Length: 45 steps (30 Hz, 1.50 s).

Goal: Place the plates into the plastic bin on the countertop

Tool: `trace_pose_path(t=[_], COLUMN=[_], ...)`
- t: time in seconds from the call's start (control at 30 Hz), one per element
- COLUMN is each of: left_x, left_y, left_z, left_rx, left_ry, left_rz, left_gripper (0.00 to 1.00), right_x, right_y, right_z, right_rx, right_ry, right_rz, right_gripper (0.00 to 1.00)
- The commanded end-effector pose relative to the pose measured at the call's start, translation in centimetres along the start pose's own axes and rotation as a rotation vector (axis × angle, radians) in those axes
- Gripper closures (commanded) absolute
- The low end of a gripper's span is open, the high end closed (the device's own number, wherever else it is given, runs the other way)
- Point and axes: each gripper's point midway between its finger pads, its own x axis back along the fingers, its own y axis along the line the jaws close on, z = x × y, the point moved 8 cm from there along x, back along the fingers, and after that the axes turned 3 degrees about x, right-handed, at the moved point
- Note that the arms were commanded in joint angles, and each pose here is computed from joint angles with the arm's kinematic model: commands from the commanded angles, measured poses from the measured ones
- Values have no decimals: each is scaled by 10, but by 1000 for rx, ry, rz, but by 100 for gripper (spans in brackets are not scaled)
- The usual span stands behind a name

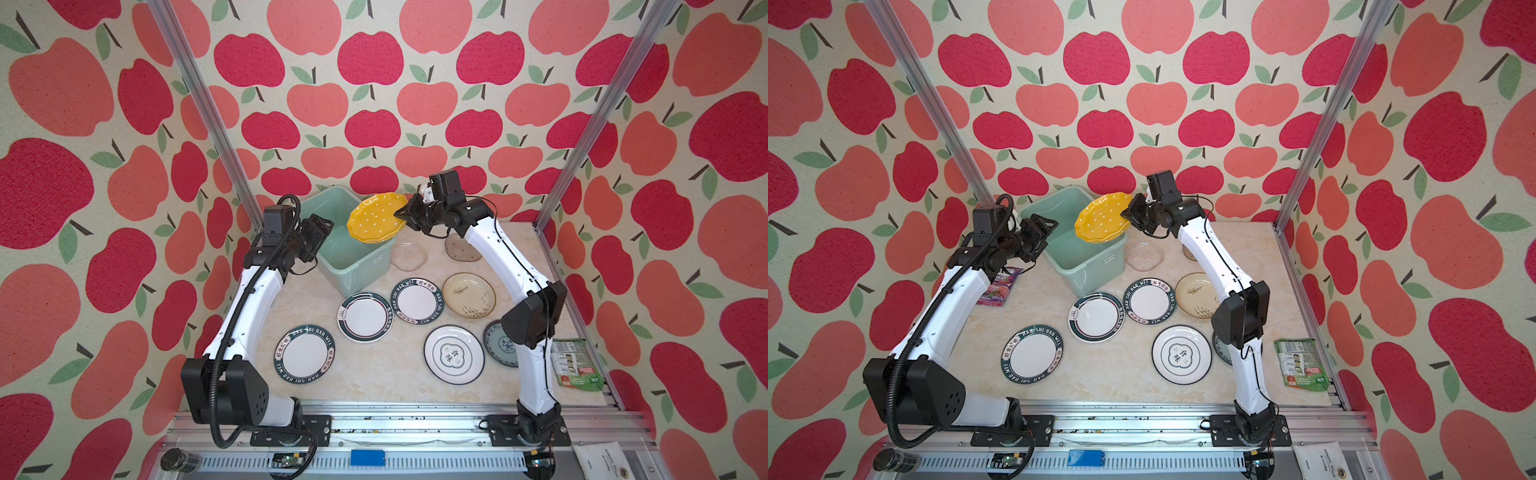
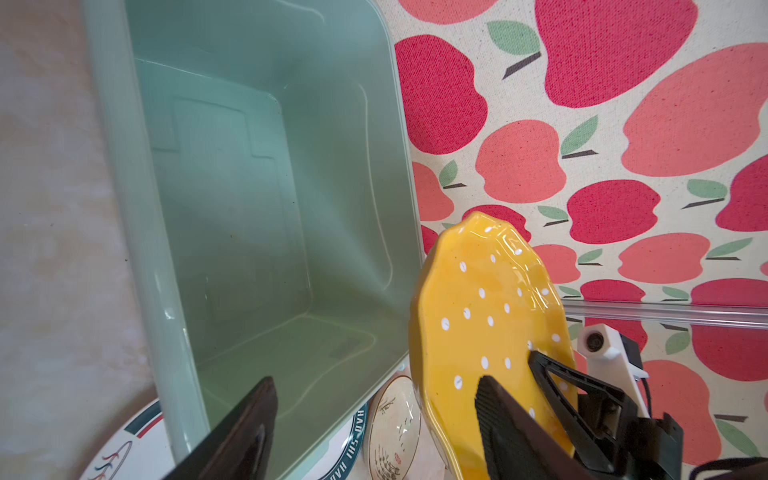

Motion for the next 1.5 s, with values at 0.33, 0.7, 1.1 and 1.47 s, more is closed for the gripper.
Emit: trace_pose_path(t=[0.33,0.7,1.1,1.47], left_x=[-19,-44,-64,-71], left_y=[-27,-27,-30,-30], left_z=[48,69,66,63], left_rx=[154,275,314,338], left_ry=[115,76,-12,-58], left_rz=[137,136,202,234], left_gripper=[19,21,31,56], right_x=[-10,-16,-23,-33], right_y=[44,52,55,52], right_z=[-14,-9,-6,-1], right_rx=[-67,-75,-106,-120], right_ry=[-73,-33,22,59], right_rz=[-225,-289,-342,-345], right_gripper=[100,100,100,100])
